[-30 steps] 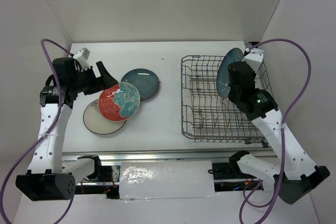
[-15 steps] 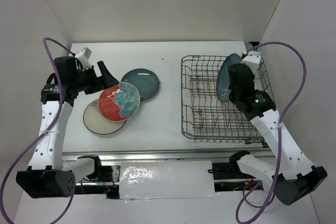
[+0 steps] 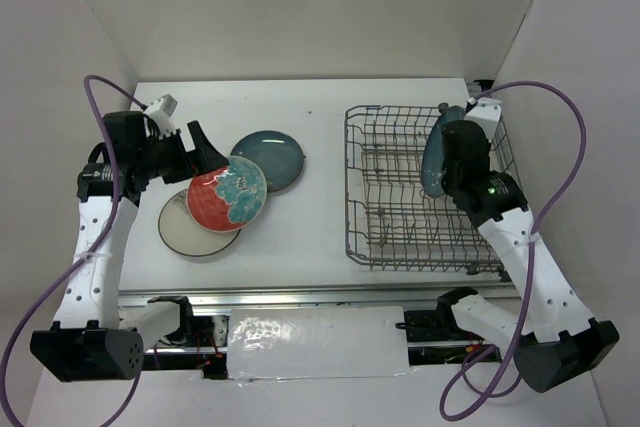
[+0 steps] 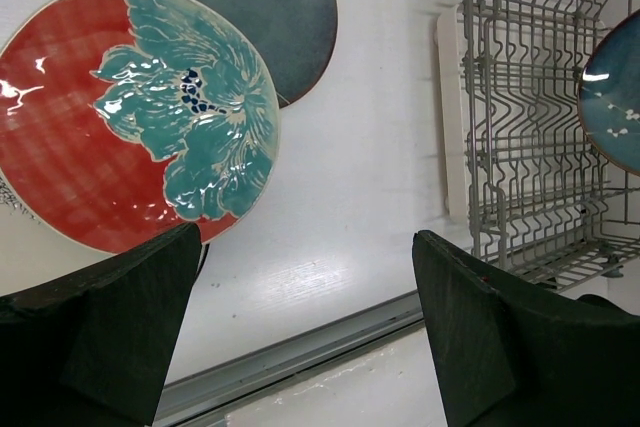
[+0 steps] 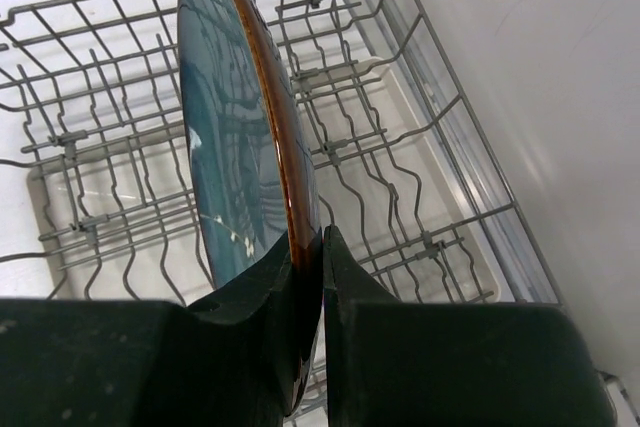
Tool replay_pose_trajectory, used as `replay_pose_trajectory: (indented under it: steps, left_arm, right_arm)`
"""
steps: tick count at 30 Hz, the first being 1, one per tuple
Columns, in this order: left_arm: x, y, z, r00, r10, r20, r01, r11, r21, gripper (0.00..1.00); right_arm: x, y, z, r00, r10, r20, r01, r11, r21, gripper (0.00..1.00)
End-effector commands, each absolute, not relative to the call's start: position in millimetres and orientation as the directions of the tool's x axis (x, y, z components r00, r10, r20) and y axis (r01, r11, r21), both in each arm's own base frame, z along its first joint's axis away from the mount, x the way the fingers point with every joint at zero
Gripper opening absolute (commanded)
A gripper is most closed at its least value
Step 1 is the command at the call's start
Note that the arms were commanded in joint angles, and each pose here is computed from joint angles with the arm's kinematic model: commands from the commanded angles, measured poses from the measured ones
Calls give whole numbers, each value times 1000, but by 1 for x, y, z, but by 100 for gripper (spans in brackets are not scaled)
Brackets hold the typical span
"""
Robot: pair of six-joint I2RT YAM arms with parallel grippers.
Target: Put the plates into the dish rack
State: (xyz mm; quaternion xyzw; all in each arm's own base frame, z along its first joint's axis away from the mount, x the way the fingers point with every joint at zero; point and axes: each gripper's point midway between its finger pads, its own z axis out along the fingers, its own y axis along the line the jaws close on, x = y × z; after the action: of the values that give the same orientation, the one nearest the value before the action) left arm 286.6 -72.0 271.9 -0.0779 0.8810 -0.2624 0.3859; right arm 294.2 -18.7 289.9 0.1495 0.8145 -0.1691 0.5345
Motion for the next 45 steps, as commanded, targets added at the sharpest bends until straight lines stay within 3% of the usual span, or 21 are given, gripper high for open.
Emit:
replay_pose_trajectory:
  steps: [1,42,45]
  left_arm:
    - [287,-73,284,-661,-310,-683,123,854,-506,99]
    - [281,-77,267,-675,-309,-670,126,847,-517,99]
    - [281,-77,269,-673,-310,-671,129,845,-519,99]
  right_arm:
    - [305,-24,330,-201,99,-975,468,883,-7,0]
    - [309,9,260,-350,-25,-936,407,896,-176,0]
    - [306,10,256,-355,-26,-934,399,900,-177,10]
